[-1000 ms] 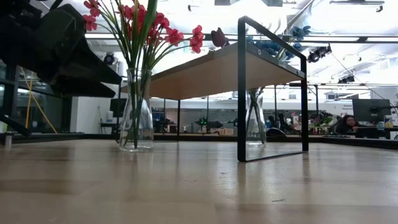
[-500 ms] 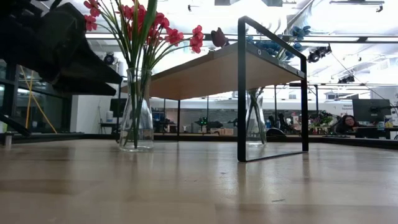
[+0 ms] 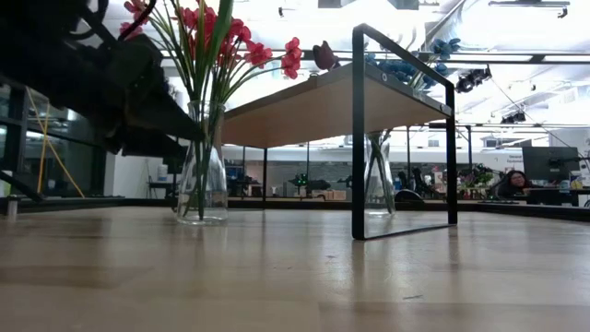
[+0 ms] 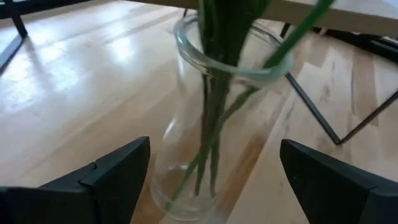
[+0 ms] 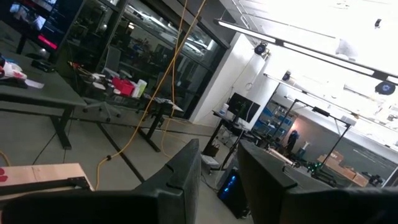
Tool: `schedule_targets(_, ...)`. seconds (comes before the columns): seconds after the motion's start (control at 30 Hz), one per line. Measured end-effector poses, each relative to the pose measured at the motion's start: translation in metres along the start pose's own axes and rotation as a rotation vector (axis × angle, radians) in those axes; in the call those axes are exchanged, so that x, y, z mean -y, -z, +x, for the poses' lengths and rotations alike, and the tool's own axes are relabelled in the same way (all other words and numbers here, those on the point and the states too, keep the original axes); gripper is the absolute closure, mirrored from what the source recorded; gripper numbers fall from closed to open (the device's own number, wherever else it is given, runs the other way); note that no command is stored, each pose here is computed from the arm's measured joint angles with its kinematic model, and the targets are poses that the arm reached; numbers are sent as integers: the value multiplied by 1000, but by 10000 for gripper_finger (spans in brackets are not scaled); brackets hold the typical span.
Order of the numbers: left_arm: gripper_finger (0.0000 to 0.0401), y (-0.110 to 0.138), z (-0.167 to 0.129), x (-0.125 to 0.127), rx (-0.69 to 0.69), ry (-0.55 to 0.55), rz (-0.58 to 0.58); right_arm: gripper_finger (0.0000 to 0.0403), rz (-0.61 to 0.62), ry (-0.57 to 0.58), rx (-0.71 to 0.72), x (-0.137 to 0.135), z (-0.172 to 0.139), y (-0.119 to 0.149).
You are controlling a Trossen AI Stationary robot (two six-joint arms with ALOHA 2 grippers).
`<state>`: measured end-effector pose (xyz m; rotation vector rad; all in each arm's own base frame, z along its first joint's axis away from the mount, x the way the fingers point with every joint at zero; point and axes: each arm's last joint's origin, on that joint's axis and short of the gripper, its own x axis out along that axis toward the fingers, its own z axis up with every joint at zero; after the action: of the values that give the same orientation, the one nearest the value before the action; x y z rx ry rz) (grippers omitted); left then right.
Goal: Pick and place flowers into a vace then onto a shelf
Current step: Put the bottom transparent vase with flowers on the shelf
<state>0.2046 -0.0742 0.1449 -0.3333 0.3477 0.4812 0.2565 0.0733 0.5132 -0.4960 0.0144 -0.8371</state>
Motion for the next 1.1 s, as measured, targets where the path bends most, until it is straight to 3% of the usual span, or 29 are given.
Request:
schedule_targets(0.4,11,-6,3,-1,50,-26,79,304,-1,0,0,0,0,0)
schedule_targets(1.1,11,-15,16,-14,44,-76,65,304,-1,0,0,0,0,0)
